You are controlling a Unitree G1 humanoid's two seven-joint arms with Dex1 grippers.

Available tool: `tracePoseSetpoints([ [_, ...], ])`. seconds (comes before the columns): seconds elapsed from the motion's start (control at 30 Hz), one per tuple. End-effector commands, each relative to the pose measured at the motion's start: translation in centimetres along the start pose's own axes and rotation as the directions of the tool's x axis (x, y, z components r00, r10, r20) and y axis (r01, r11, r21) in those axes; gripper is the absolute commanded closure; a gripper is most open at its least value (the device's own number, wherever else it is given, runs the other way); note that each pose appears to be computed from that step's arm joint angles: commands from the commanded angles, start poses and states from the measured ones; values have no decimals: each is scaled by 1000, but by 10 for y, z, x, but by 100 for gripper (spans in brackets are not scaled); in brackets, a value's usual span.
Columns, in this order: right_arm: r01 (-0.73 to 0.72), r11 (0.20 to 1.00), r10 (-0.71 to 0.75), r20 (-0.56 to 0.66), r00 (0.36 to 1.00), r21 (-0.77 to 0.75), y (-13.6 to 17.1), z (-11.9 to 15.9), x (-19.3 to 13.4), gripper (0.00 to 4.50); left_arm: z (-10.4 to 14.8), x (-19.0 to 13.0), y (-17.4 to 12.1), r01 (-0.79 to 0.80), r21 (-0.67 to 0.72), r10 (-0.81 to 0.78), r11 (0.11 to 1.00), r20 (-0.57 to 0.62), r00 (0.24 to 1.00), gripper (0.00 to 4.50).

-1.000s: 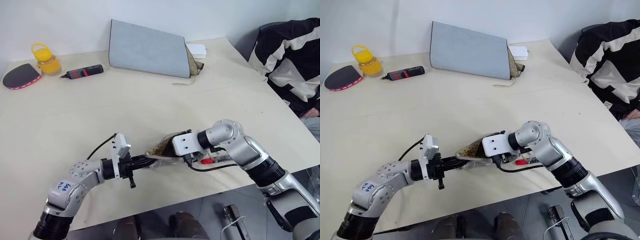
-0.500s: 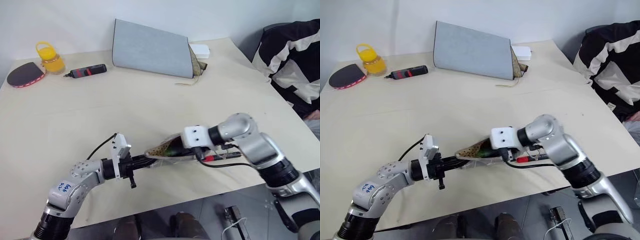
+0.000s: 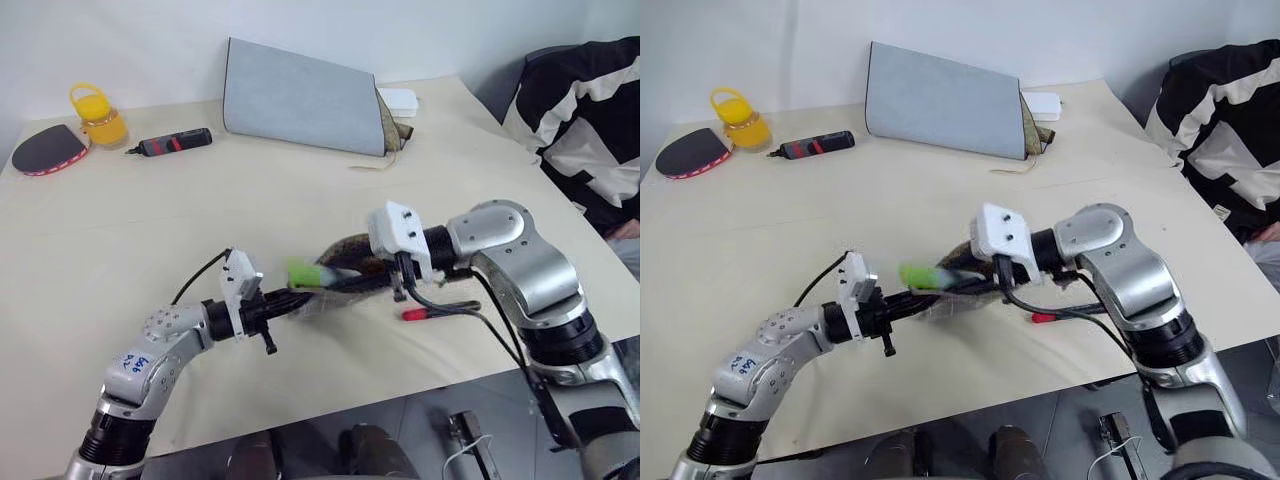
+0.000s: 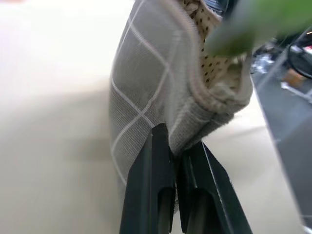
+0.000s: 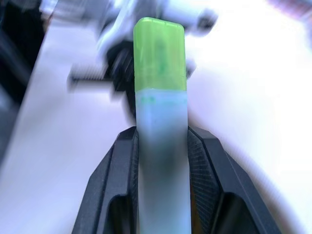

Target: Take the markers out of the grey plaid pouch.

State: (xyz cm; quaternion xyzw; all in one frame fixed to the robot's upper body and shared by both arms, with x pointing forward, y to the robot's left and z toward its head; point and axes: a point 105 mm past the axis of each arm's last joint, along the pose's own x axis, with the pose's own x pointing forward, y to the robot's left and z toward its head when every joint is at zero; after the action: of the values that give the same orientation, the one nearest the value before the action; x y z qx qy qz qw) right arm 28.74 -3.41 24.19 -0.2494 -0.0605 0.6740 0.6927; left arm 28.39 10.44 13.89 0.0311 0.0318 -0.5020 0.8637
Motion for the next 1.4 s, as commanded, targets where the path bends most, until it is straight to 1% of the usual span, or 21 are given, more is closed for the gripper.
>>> tracePoseSetpoints([
  [0.03,161,984,-149,152,977,-72,-30,41,-16,344,16,-8,28,-147,174,148,974,11,989,450],
  [0.1,230,969,-211,195,958,-85,-44,52,-25,344,26,-20,55,-274,294,281,916,16,959,450],
  [0.17,277,959,-256,222,941,-66,-54,57,-35,344,33,-40,84,-389,421,422,820,16,906,450],
  [0.2,307,949,-285,217,934,-73,-60,57,-40,344,35,-50,95,-429,463,478,776,14,878,450],
  [0.27,351,931,-335,142,932,-105,-70,44,-48,344,47,-75,117,-534,513,591,672,62,804,450],
  [0.33,382,908,-393,-30,919,-170,-78,6,-56,344,54,-97,129,-556,632,665,540,83,742,450],
  [0.4,392,888,-443,-223,868,-241,-81,-49,-67,344,49,-114,133,-551,698,715,457,81,695,450],
  [0.43,377,886,-448,-289,846,-270,-79,-69,-71,344,45,-119,134,-550,714,732,433,77,677,450],
  [0.53,279,883,-438,-452,777,-377,-70,-117,-81,344,26,-120,129,-553,693,738,462,45,673,450],
  [0.6,255,905,-402,-493,772,-339,-57,-143,-77,344,4,-117,120,-546,669,732,504,3,681,450],
  [0.67,291,906,-409,-464,786,-307,-55,-150,-70,344,-10,-115,112,-538,644,722,544,-34,691,450],
  [0.77,301,907,-411,-462,786,-296,-54,-156,-69,344,-19,-116,105,-556,578,709,598,-58,703,450],
  [0.8,307,907,-412,-461,786,-287,-54,-157,-70,309,-22,-114,101,-550,539,685,638,-71,725,424],
  [0.9,329,911,-409,-433,803,-250,-53,-154,-69,210,-23,-114,95,-536,525,667,661,-84,740,347],
  [1.0,390,901,-434,-353,829,-192,-57,-140,-67,106,-9,-110,86,-553,446,624,704,-17,781,253],
  [1.1,465,877,-481,-220,849,-122,-60,-121,-68,1,0,-108,66,-533,202,538,822,38,842,154],
  [1.13,476,872,-489,-195,850,-113,-59,-117,-69,0,2,-106,60,-508,146,507,849,48,860,121],
  [1.17,509,859,-510,-144,848,-42,-58,-111,-72,0,-2,-107,48,-464,100,463,880,31,886,94],
  [1.27,543,829,-546,-15,837,132,-44,-96,-81,0,-9,-116,22,-399,2,399,917,5,917,94],
  [1.33,529,830,-537,-2,844,176,-31,-95,-84,0,-13,-122,20,-419,-6,419,908,-16,908,94],
  [1.4,498,848,-501,-33,865,183,-12,-101,-95,0,-7,-131,22,-465,13,465,885,8,885,94],
])
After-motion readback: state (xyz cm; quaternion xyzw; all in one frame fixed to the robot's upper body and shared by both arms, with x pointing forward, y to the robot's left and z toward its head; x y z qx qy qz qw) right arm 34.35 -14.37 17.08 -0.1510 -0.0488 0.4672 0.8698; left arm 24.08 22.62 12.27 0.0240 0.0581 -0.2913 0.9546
